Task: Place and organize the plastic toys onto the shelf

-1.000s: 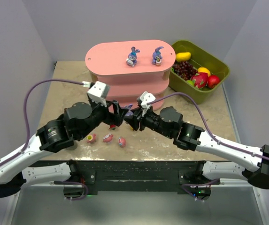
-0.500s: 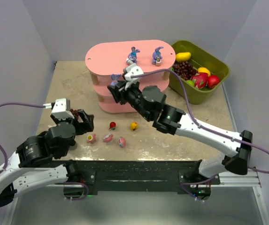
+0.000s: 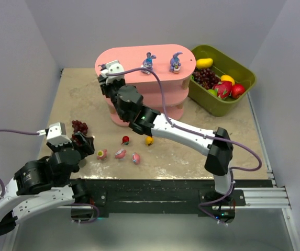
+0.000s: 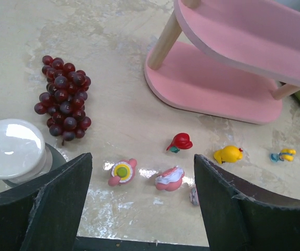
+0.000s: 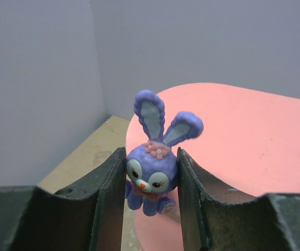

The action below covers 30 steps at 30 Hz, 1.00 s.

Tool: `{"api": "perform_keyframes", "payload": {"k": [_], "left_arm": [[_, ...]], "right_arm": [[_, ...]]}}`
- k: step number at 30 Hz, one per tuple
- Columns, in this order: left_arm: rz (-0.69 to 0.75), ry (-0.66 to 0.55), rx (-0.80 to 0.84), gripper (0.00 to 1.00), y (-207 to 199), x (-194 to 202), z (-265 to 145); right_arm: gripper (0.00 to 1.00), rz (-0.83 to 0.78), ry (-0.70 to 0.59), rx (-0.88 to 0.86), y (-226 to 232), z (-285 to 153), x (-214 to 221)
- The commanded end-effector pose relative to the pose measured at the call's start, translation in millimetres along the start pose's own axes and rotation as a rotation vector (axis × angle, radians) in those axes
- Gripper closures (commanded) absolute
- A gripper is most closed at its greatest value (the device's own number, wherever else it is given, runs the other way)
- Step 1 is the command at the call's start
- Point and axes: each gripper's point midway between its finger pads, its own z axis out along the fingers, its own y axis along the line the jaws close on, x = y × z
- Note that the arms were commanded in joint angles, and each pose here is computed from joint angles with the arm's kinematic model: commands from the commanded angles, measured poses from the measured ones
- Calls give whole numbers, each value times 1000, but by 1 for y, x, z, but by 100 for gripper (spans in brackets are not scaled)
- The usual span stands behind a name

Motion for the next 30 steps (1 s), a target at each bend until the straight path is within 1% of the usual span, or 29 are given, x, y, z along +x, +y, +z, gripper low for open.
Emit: {"api": "perform_keyframes", "payload": {"k": [1,2,4,5,6,12,17,23,30], "left_arm": [[-38,-47,-55,17,8,2,7],[-30,-49,-60,17,9,2,7],[-25,-47,-64,17,9,2,7],[-23,-46,-65,17,9,3,8],[-24,-46,-65,17,9,3,8],[-29,-39,-68,17,8,6,9],[4,-20,-35,17,-3,11,12],[8,-16,-35,17,-4,12,12],[-2,-21,-28,17,-3,11,11]], "right_arm": [[94,31,-149,138,-24,9,-65],[94,3,-138,144,-22,14,-57],[93,-3,-147,161,-24,17,-65],[93,-21,-134,172,-23,21,-58],[92,-23,-136,172,-24,22,-61],[91,-63,-112,229,-35,29,-50],[91,-84,-96,235,-42,33,-43],[90,-92,-76,239,-45,38,-28],[86,-111,-61,230,-46,45,-21]]}}
